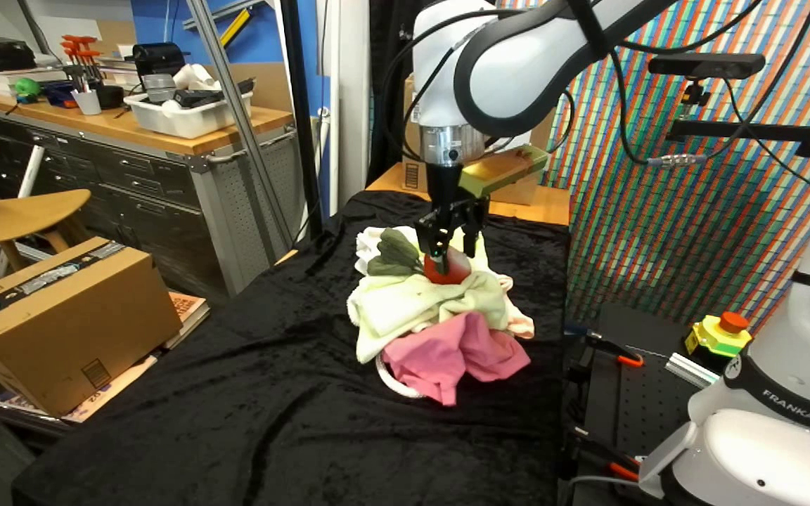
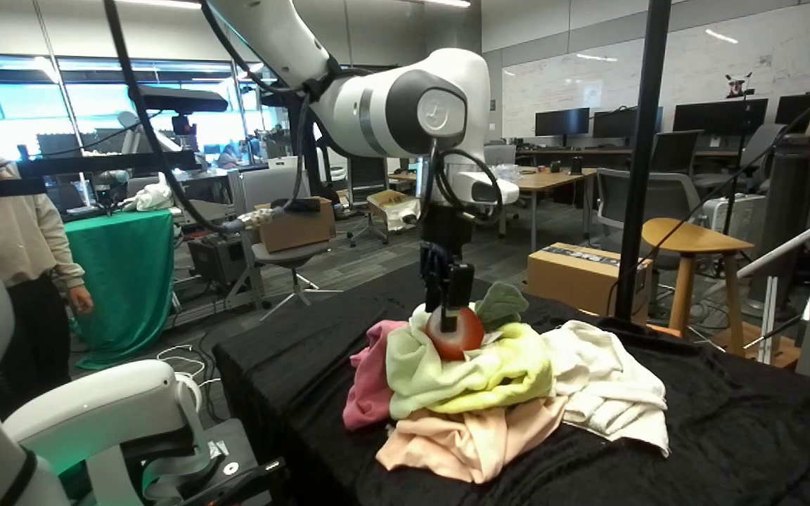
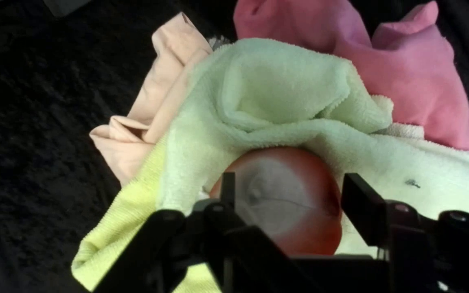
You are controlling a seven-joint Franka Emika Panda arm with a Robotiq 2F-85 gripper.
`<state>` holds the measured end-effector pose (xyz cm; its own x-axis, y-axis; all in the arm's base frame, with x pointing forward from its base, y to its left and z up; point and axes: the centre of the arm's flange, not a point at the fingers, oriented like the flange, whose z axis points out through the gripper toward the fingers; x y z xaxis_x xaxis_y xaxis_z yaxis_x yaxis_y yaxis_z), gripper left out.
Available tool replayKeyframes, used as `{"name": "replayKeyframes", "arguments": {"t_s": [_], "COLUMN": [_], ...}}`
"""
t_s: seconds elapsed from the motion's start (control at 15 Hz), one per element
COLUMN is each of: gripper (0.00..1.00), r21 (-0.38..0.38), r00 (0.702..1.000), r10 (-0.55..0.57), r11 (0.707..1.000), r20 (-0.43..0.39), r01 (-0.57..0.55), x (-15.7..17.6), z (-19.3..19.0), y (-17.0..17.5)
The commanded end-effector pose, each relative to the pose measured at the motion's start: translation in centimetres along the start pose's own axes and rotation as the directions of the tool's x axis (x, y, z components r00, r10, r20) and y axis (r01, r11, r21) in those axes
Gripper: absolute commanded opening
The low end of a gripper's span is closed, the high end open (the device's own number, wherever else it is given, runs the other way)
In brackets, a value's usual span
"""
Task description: Place the t-shirts, towels and radish in a pile on the table
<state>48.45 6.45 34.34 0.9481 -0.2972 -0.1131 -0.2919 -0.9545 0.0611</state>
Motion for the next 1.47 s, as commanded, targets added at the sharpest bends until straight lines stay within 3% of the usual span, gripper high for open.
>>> {"name": "replayKeyframes", "arguments": {"t_s": [0.0,0.2,0.53,0.8,1.0,1.13,1.4], "gripper": [0.99,1.00,1.00,1.00,1.00,1.00,1.00], "r21": [0.015,0.011,-0.014,-0.025,-0.029,-0.036,-0.029], "r00": [0.996,0.984,0.941,0.911,0.898,0.888,0.846], "r10": [-0.089,-0.174,-0.339,-0.411,-0.426,-0.410,-0.379], "r11": [0.996,0.985,0.941,0.912,0.904,0.910,0.917], "r20": [-0.022,-0.032,0.008,-0.031,-0.113,-0.209,-0.375], "r01": [0.089,0.174,0.339,0.410,0.426,0.412,0.398], "x": [-4.5,-7.5,-14.6,-19.6,-22.1,-23.2,-24.3], "z": [-4.8,-8.4,-14.8,-18.2,-19.4,-19.6,-19.5], "y": [1.6,2.5,4.5,6.0,7.0,7.6,8.6]}}
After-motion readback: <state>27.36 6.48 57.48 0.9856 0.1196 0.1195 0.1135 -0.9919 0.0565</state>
